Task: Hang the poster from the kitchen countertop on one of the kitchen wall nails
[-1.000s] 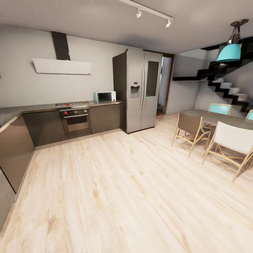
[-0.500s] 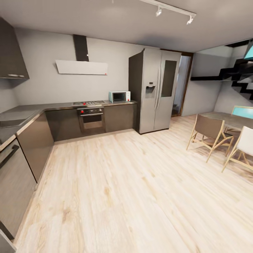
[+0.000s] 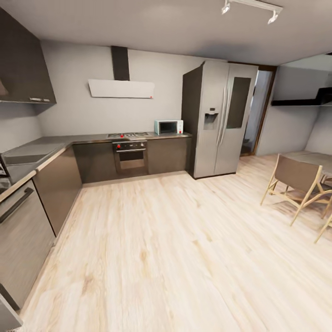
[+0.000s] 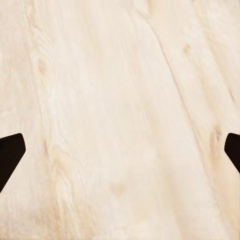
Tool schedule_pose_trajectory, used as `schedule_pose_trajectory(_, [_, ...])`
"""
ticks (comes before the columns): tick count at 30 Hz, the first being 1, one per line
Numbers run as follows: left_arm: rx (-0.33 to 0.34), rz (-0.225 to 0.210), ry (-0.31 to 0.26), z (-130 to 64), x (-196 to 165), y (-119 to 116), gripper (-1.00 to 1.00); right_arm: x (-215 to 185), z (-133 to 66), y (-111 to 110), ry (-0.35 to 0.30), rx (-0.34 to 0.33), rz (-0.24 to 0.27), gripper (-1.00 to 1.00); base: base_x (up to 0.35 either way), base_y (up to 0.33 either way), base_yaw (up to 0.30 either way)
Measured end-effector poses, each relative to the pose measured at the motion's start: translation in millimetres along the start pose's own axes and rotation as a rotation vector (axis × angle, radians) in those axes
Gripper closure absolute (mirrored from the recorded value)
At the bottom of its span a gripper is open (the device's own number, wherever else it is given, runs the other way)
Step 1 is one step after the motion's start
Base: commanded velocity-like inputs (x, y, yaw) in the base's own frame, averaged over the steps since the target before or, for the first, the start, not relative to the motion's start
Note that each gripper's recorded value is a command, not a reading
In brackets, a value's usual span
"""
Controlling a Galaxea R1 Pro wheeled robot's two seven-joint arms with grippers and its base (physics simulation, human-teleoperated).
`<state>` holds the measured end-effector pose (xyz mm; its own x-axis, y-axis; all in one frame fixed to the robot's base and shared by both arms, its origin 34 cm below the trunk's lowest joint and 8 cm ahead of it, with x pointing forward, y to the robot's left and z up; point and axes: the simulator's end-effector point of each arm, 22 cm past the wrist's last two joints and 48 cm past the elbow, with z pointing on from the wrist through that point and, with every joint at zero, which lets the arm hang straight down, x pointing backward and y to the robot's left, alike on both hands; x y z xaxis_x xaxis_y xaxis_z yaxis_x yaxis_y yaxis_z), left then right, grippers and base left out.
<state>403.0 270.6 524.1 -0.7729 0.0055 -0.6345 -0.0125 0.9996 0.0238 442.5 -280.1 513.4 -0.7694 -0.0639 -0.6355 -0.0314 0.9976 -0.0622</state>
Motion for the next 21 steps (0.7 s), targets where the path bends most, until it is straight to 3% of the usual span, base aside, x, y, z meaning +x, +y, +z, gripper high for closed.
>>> schedule_pose_trajectory(10, [-0.001, -0.001, 0.0, 0.0, 0.0, 0.2, -1.0, 0.1, -0.2, 0.3, 0.001, 0.028, 0.006, -1.0, 0.273, -0.189, 0.248])
schedule_pose_trajectory(15, [-0.012, -0.014, -0.001, -0.1, -0.1, 5.1, -1.0, 7.4, -1.3, -2.4, 0.018, 0.038, 0.005, -1.0, 0.325, -0.027, 0.049])
schedule_pose_trajectory(21, [-0.015, -0.018, -0.001, -0.1, -0.2, 6.7, -1.0, 14.0, -2.5, 6.4, 0.03, 0.01, -0.049, -1.0, 0.334, -0.005, 0.017])
